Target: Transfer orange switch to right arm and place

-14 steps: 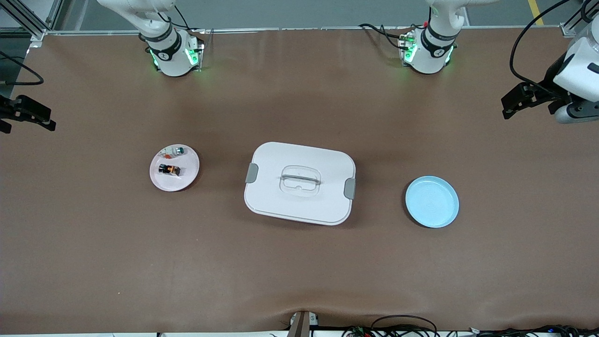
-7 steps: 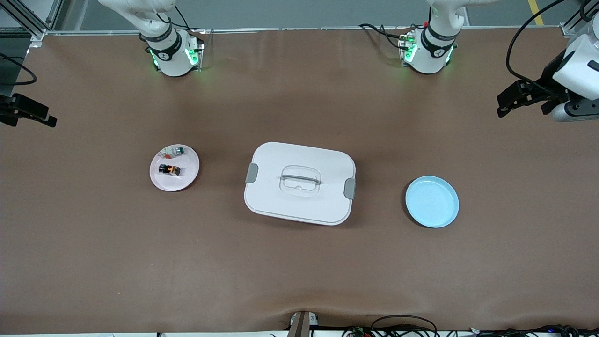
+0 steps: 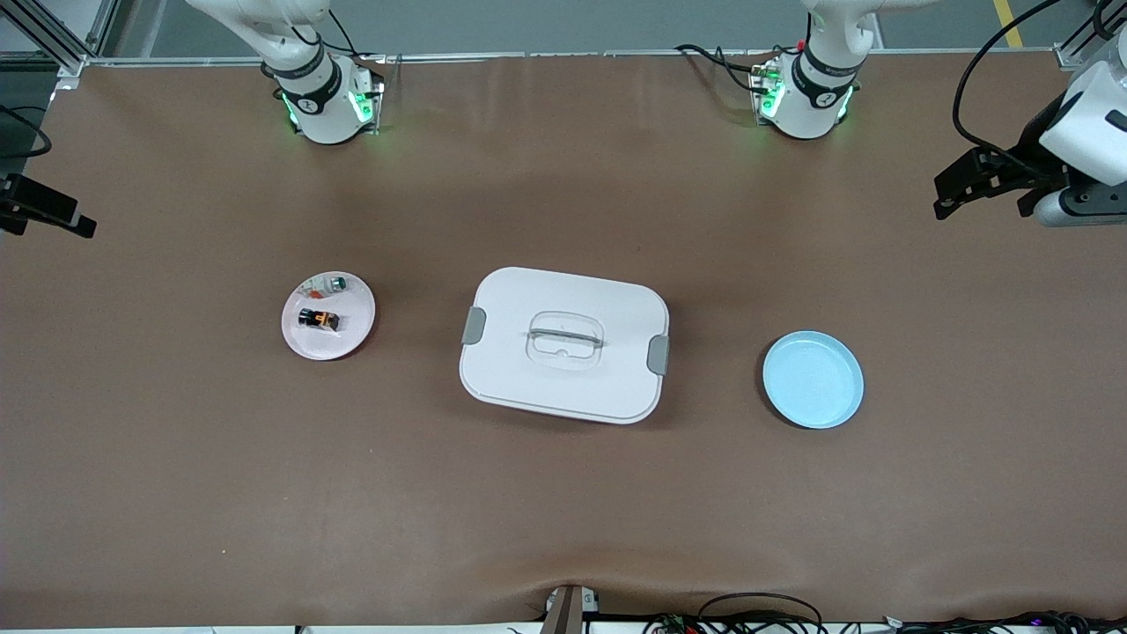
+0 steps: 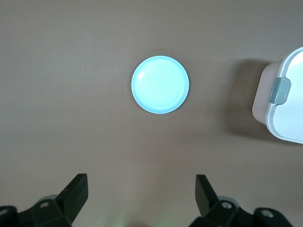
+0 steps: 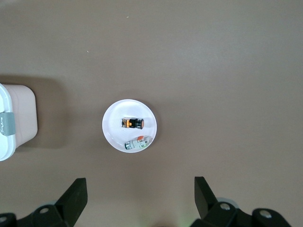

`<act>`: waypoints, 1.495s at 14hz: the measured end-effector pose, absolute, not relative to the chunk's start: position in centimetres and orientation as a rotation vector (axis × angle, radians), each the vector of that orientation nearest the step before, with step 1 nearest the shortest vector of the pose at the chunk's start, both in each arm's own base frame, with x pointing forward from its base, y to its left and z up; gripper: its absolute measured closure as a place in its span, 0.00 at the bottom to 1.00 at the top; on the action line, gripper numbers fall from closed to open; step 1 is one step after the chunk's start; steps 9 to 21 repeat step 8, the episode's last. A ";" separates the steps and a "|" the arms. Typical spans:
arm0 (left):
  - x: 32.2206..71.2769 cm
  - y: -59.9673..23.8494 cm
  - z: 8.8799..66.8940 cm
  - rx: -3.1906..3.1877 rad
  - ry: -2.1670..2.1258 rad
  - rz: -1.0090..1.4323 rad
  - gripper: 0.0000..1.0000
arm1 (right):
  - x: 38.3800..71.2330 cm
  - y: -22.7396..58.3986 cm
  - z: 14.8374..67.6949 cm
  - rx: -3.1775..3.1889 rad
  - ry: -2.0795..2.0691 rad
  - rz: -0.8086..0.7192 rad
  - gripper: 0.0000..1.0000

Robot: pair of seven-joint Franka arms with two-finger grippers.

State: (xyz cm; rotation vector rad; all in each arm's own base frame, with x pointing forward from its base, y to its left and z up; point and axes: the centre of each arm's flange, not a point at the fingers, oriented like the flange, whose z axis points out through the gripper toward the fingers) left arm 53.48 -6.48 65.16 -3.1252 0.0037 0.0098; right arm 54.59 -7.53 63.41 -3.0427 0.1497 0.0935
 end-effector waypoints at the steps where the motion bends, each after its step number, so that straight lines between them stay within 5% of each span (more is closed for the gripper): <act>1: 53.5 -6.4 65.2 -3.125 0.010 0.010 0.00 | 54.6 -7.3 63.5 -3.056 0.141 0.094 0.00; 21: 53.5 -6.4 65.3 -3.126 0.015 0.005 0.00 | 54.6 -6.2 64.1 -3.117 0.102 0.048 0.00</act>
